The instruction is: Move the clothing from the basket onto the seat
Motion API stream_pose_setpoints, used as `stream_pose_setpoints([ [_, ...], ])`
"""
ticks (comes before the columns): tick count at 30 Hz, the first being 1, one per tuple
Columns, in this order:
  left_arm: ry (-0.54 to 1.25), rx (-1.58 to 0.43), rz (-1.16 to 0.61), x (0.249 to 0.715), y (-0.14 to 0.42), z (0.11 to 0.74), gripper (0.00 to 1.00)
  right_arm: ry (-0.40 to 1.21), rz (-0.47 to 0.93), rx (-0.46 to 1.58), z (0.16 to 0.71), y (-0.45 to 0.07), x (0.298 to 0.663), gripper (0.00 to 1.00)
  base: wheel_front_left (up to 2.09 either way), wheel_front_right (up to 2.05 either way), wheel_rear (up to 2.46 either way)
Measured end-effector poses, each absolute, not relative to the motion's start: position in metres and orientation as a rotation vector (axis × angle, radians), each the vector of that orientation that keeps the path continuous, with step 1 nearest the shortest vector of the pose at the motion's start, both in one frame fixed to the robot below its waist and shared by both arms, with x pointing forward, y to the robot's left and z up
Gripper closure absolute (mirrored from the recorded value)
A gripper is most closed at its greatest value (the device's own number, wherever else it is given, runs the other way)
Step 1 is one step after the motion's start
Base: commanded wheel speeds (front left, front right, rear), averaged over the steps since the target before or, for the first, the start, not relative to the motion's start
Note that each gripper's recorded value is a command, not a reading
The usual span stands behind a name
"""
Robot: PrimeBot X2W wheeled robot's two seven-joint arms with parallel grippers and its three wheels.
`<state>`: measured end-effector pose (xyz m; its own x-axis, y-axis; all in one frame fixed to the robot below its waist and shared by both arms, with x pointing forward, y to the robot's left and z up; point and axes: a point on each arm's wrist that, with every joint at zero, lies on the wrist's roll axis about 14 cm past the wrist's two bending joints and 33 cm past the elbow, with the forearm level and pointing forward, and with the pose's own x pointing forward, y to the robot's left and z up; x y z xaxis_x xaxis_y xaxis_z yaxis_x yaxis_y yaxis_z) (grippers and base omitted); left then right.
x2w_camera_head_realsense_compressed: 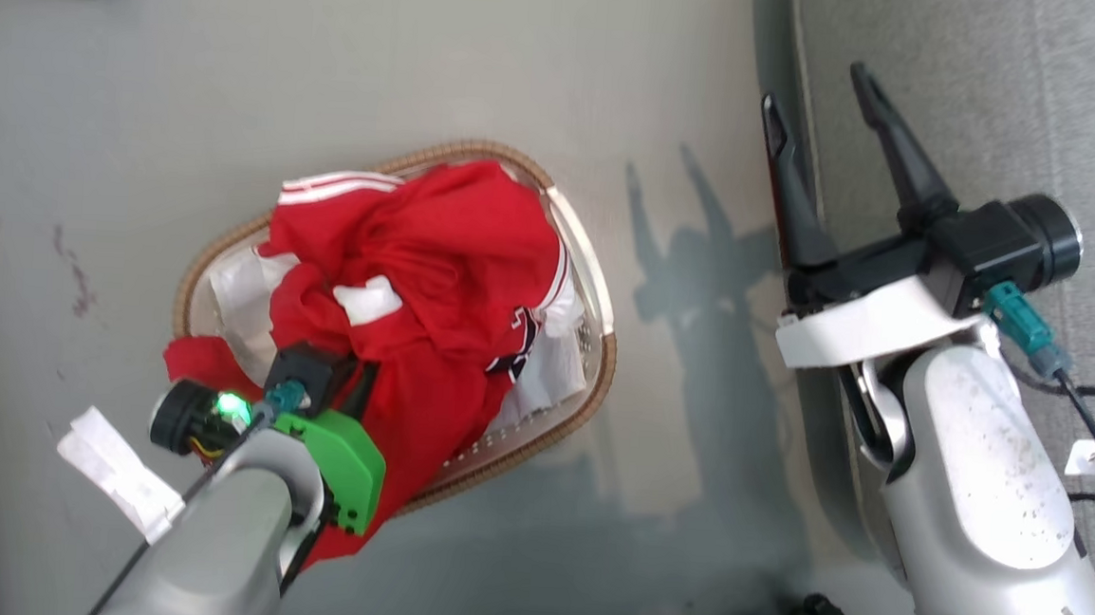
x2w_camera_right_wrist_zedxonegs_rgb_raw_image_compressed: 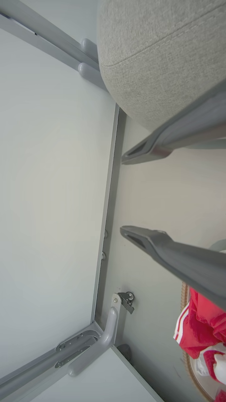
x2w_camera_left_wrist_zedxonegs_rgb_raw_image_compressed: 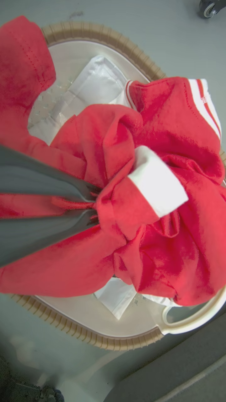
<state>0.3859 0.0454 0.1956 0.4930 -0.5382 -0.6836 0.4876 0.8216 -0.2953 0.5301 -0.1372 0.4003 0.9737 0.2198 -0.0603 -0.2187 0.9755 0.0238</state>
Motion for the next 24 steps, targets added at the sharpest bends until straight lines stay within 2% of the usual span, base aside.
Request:
stream_pose_setpoints([
  [12,0.672,-0.105,-0.563,0.372,0.043,0.277,1.0,0.008,0.19,0.038,0.456,-0.143,0.486,0.0,0.0,0.0,0.0],
  [24,0.343,-0.147,-0.478,0.382,0.048,0.385,1.0,-0.046,0.184,0.05,0.495,-0.141,0.434,0.0,0.0,0.0,0.0],
])
